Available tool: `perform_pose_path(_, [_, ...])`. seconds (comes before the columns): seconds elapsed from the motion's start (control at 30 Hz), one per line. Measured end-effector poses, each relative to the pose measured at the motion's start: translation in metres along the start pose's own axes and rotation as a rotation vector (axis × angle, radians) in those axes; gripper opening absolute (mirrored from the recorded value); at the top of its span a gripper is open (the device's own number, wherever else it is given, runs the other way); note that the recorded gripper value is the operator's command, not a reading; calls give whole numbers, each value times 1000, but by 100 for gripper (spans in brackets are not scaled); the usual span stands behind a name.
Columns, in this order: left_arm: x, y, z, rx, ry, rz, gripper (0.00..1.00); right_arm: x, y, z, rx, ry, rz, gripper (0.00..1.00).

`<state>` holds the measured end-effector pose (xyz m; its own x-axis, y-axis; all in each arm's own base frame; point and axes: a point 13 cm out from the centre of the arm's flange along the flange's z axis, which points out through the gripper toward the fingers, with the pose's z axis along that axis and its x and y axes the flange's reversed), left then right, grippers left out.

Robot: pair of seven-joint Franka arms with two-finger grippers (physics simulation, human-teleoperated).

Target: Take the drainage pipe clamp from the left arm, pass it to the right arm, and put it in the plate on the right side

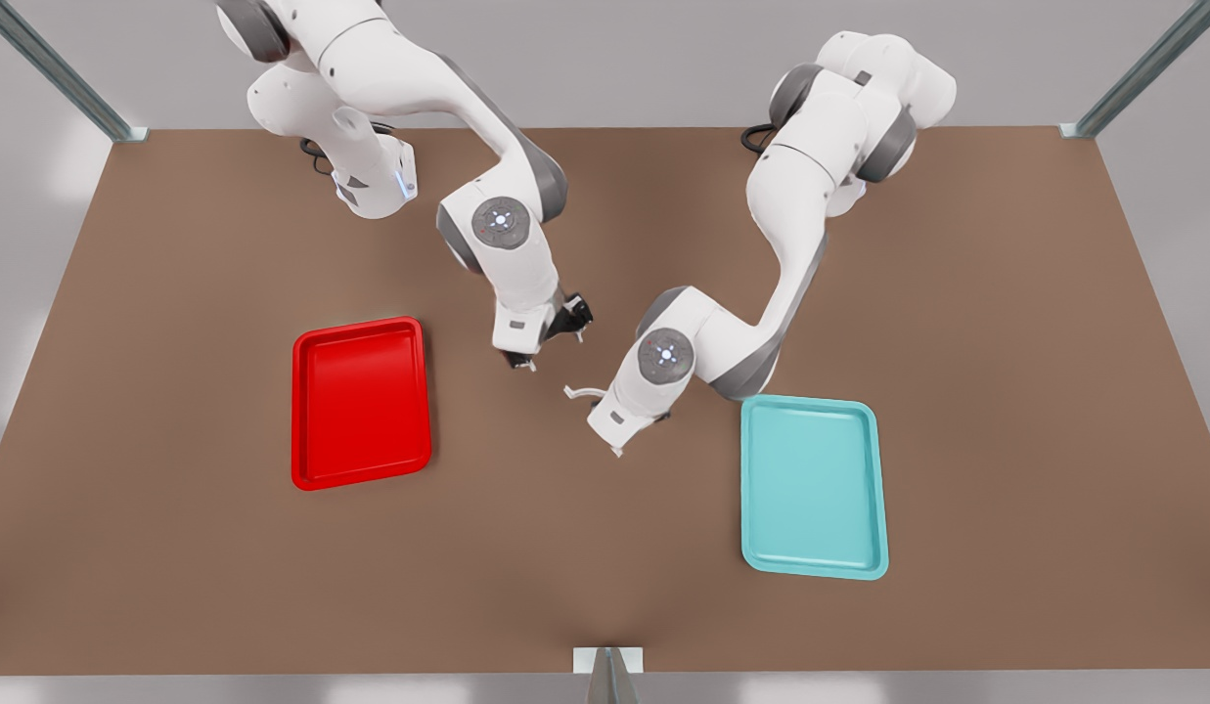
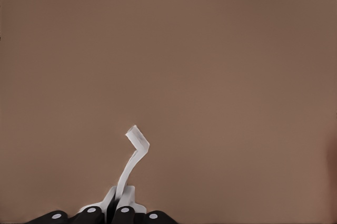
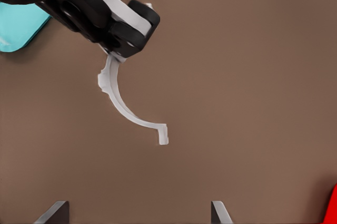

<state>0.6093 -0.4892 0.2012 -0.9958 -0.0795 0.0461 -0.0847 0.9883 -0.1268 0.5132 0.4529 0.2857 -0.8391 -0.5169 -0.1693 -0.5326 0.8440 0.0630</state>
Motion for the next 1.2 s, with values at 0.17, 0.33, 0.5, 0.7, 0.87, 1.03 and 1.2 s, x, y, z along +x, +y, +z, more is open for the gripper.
perform_pose_path(0.17, [-4,-3,0,14,-12,-214,21,8,11,0,-25,-97,44,100])
perform_pose_path(0.33, [0,2,0,-5,7,-286,21,3,9,6,-21,-151,-15,100])
perform_pose_path(0.5, [5,4,2,-19,20,-322,21,-24,-21,19,8,-188,-125,100])
perform_pose_path(0.7, [5,5,2,-24,23,-358,21,-49,-40,32,39,-225,-293,100])
perform_pose_path(0.87, [6,5,1,-24,24,-380,21,-53,-22,45,46,-237,-450,100])
perform_pose_path(1.03, [6,5,2,-24,25,-397,21,-55,-16,41,64,-248,-621,100])
perform_pose_path(1.2, [5,4,2,-23,24,-410,21,-70,-23,52,92,-249,-764,100])
